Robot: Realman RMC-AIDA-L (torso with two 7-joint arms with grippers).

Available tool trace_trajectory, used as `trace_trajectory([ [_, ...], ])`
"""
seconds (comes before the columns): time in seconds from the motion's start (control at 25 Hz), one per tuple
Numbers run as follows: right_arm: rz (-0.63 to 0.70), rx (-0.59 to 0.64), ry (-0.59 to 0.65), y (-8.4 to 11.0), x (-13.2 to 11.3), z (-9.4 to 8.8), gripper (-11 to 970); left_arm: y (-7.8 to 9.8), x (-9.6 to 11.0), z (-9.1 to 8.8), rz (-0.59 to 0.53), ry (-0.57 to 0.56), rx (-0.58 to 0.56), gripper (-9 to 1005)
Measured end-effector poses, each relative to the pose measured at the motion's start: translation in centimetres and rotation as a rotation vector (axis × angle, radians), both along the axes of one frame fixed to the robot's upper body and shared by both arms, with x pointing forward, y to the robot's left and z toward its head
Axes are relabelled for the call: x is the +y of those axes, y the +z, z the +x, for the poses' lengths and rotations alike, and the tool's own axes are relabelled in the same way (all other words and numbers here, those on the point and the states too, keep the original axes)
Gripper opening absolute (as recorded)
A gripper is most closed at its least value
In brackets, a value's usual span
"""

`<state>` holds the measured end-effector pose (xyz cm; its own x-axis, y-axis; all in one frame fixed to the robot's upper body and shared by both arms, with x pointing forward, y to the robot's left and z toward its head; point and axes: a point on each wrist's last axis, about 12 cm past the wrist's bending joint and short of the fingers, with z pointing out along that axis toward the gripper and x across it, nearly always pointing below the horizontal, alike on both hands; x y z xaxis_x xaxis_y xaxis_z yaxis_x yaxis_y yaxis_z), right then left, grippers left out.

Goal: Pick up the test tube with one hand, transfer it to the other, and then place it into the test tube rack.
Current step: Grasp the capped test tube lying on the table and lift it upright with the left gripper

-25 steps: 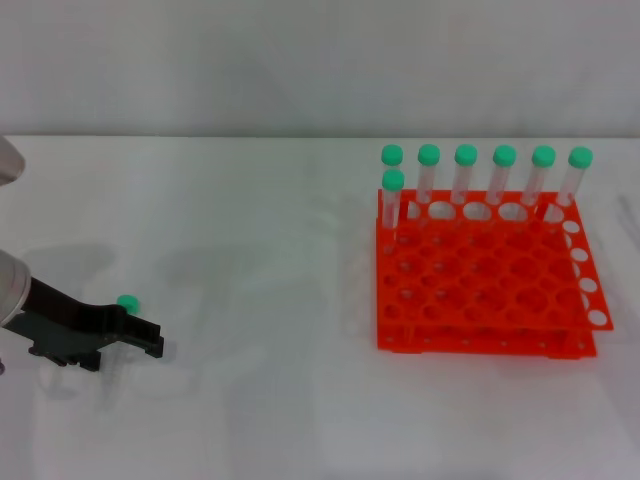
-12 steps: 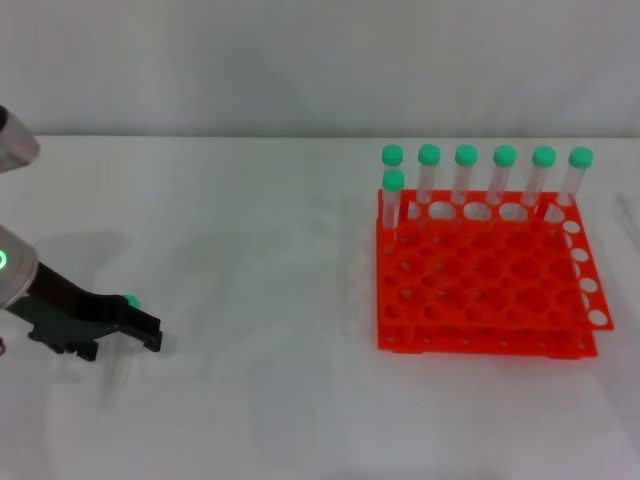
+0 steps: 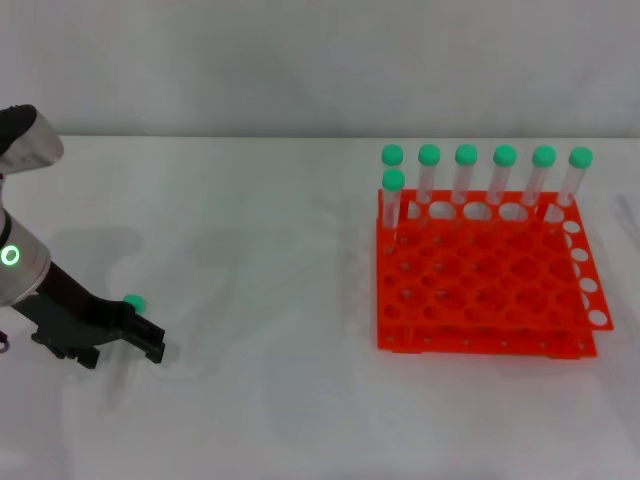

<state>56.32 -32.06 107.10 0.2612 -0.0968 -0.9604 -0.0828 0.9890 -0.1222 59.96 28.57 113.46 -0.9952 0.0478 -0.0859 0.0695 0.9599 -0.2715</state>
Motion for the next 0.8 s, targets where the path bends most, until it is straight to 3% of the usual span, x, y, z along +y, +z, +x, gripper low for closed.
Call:
trace_trajectory([
  [0.8, 0.011, -0.002, 0.005, 0.11, 0.09, 0.14, 819, -0.07, -0.04, -0.08, 0.06, 0.016, 0.034, 857],
])
